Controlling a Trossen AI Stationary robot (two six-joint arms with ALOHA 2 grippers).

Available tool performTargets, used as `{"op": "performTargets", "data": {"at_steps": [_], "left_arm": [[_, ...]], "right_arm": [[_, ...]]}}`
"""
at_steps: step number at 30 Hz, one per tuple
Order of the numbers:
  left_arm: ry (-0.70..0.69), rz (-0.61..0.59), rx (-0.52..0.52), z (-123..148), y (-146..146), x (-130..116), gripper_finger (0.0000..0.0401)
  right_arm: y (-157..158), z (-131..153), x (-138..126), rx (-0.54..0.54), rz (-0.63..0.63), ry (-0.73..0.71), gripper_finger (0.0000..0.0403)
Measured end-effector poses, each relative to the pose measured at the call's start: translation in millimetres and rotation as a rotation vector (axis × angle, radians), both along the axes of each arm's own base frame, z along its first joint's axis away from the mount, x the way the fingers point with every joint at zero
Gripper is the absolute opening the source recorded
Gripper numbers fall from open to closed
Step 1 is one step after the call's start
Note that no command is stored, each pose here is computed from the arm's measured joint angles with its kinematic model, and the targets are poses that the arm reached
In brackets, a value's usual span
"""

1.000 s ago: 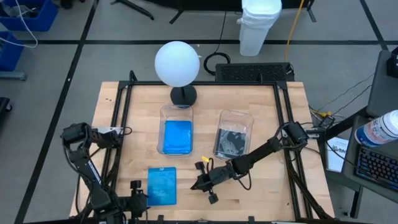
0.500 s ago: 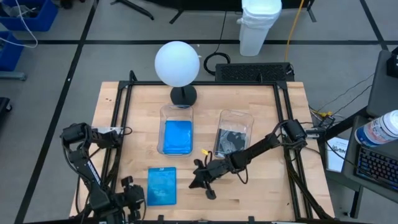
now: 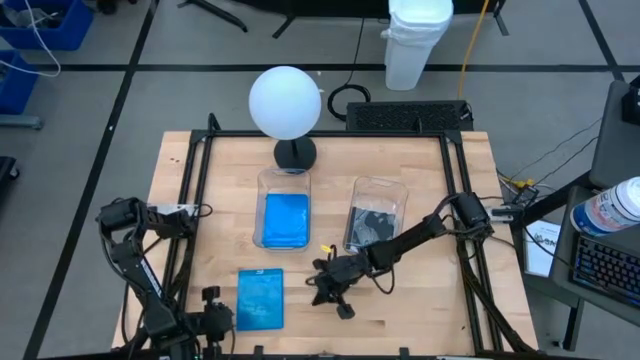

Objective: Pick & place jewel cases by type
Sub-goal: Adjust the right transparent bin

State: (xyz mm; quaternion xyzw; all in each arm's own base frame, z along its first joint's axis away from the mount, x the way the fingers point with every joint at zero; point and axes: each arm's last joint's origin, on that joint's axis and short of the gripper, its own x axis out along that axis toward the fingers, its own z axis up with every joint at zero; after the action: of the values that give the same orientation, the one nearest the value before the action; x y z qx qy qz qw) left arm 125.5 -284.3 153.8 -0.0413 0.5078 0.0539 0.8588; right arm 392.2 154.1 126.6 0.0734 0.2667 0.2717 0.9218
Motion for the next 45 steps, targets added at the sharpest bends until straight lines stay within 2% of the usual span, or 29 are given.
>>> {"op": "performTargets", "data": {"at_steps": [2,5,9,11,17,27,30,32,37,39,42,45], "left_arm": [[-0.042,-0.004,0.01,1,-1,1,0.0133],[-0.121,-0.049,0.056,2,-2,2,0.0133],[-0.152,-0.136,0.09,2,-6,5,0.0133],[-0.15,-0.164,0.116,0,-9,6,0.0133],[-0.109,-0.193,0.172,-12,-10,6,0.0133],[-0.096,-0.205,0.165,-13,-12,3,0.0133],[-0.096,-0.195,0.16,-13,-12,3,0.0133],[-0.097,-0.188,0.157,-13,-12,3,0.0133],[-0.098,-0.186,0.153,-13,-12,3,0.0133],[-0.098,-0.183,0.151,-13,-12,3,0.0133],[-0.1,-0.182,0.151,-13,-12,3,0.0133],[-0.104,-0.183,0.154,-13,-12,3,0.0133]], "right_arm": [[1,-14,-2,-0.005,0.043,0.057,0.0],[4,-21,4,0.013,0.048,0.013,0.0],[-2,-32,15,-0.011,-0.067,0.039,0.0],[-3,-35,19,-0.015,-0.085,0.061,0.0],[-3,-28,21,-0.008,-0.084,0.046,0.0],[0,-11,19,0.007,-0.075,0.013,0.0],[8,9,18,0.002,-0.056,0.013,0.0],[19,34,15,-0.058,-0.037,0.047,0.0],[63,97,-22,-0.531,-0.097,0.196,0.0],[73,117,-44,-0.657,-0.088,0.296,0.0],[76,132,-72,-0.686,-0.126,0.435,0.0],[71,138,-93,-0.655,-0.323,0.53,0.0004]]}}
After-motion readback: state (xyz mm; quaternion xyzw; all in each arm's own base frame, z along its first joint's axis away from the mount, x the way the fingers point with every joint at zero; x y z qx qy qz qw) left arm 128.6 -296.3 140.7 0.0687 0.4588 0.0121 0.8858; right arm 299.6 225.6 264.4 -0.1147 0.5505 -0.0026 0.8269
